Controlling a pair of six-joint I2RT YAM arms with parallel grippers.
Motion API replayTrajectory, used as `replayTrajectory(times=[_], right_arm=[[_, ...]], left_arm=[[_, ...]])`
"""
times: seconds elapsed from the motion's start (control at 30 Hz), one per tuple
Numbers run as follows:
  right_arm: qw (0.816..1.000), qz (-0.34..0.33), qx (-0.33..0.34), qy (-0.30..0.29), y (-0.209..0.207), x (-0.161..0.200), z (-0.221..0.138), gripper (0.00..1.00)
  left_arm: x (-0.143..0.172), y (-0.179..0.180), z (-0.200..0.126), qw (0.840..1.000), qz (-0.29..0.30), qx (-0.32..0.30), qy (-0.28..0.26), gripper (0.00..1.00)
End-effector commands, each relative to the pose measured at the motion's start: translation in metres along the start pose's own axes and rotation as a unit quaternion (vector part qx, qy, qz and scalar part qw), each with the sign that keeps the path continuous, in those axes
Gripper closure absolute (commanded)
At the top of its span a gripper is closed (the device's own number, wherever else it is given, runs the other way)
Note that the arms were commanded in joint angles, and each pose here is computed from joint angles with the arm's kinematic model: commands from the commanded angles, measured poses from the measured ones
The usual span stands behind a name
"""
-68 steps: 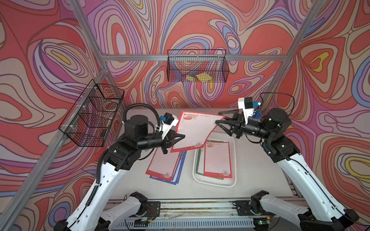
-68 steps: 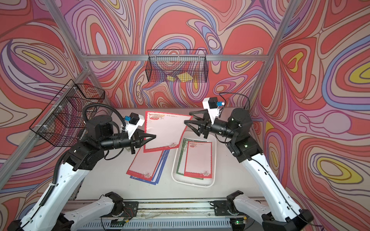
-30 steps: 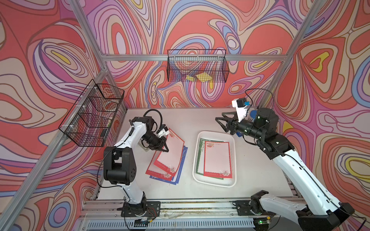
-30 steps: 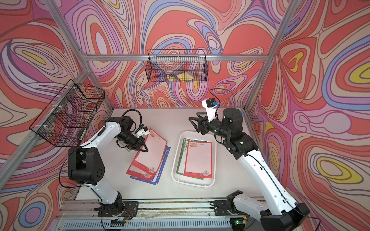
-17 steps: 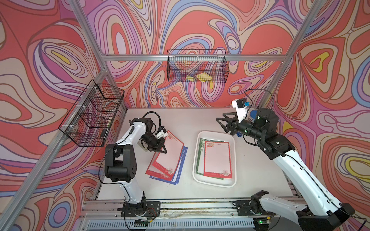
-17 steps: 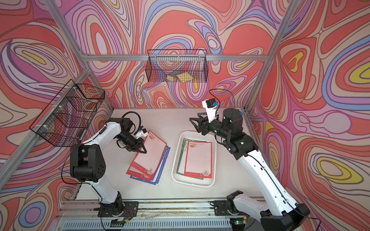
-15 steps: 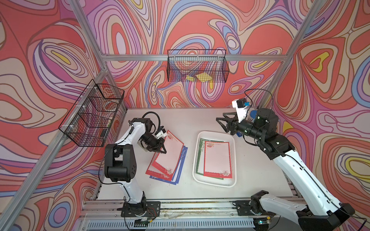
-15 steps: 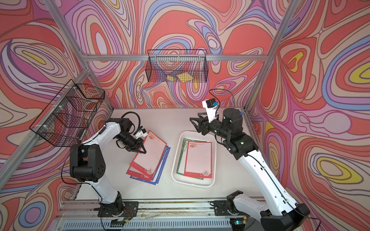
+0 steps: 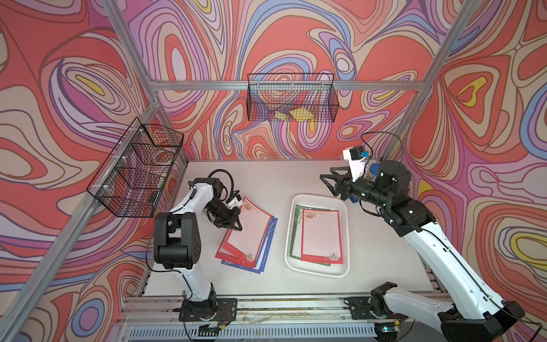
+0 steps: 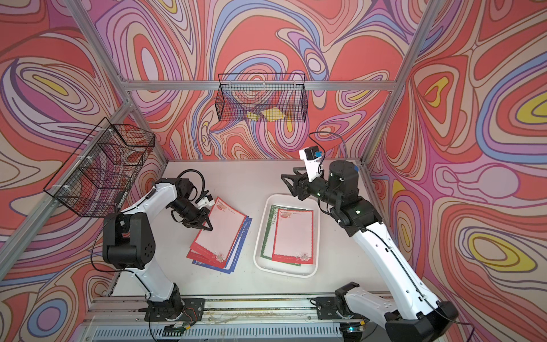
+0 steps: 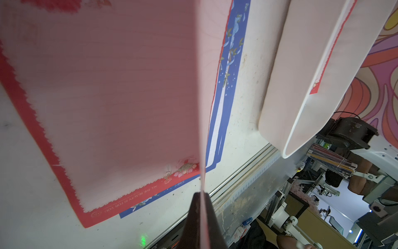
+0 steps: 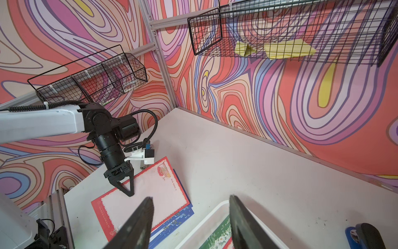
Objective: Take out the stationery paper from the storage box
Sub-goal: Place the stationery paper at the center of the board.
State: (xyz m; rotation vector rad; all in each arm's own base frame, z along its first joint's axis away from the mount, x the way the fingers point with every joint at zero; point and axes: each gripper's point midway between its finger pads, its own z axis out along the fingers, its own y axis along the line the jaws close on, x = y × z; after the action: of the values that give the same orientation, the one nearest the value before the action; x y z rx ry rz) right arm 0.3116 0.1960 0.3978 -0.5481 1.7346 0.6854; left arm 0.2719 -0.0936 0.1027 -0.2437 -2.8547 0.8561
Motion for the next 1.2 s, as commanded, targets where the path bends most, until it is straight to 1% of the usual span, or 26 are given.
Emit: replayTrajectory(times=[0.0, 0.27, 0.4, 0.5, 0.63, 0.77, 0.93, 1.03, 1.1, 1.17], right_arm=[[1.000, -0.004, 0.005, 0.005, -0.002, 0.005, 0.000, 0.41], [1.000, -0.002, 0.008, 0.012, -0.004, 0.008, 0.004, 0.41], [1.000, -0.003, 0.008, 0.014, -0.005, 0.007, 0.006, 0.41], [1.000, -0.002, 0.008, 0.015, -0.006, 0.007, 0.007, 0.41], [1.000, 0.001, 0.006, 0.017, -0.006, 0.007, 0.010, 0.41], [1.000, 0.008, 0.007, 0.023, -0.007, 0.007, 0.012, 0.41], [0.999, 0.025, 0.018, 0.036, -0.010, 0.011, 0.011, 0.42], [0.998, 0.033, 0.030, 0.052, -0.013, 0.017, 0.009, 0.42], [0.996, 0.039, 0.044, 0.067, -0.018, 0.024, 0.006, 0.43], [0.993, 0.052, 0.065, 0.084, -0.024, 0.031, 0.004, 0.43]], left_arm=[[0.001, 0.014, 0.009, 1.000, -0.016, -0.014, 0.014, 1.00], [-0.007, 0.037, 0.015, 0.998, -0.036, -0.044, 0.006, 1.00], [-0.008, 0.045, 0.021, 0.998, -0.046, -0.051, 0.013, 1.00], [-0.006, 0.053, 0.025, 0.997, -0.052, -0.061, 0.022, 0.95], [-0.004, 0.062, 0.026, 0.994, -0.056, -0.084, 0.027, 0.83], [-0.003, 0.078, 0.021, 0.989, -0.064, -0.134, 0.022, 0.73], [-0.003, 0.092, 0.013, 0.980, -0.074, -0.182, 0.019, 0.57], [-0.007, 0.100, 0.004, 0.974, -0.077, -0.212, 0.003, 0.52], [-0.010, 0.099, -0.001, 0.973, -0.074, -0.218, -0.004, 0.52], [-0.014, 0.102, -0.009, 0.968, -0.072, -0.238, -0.017, 0.52]])
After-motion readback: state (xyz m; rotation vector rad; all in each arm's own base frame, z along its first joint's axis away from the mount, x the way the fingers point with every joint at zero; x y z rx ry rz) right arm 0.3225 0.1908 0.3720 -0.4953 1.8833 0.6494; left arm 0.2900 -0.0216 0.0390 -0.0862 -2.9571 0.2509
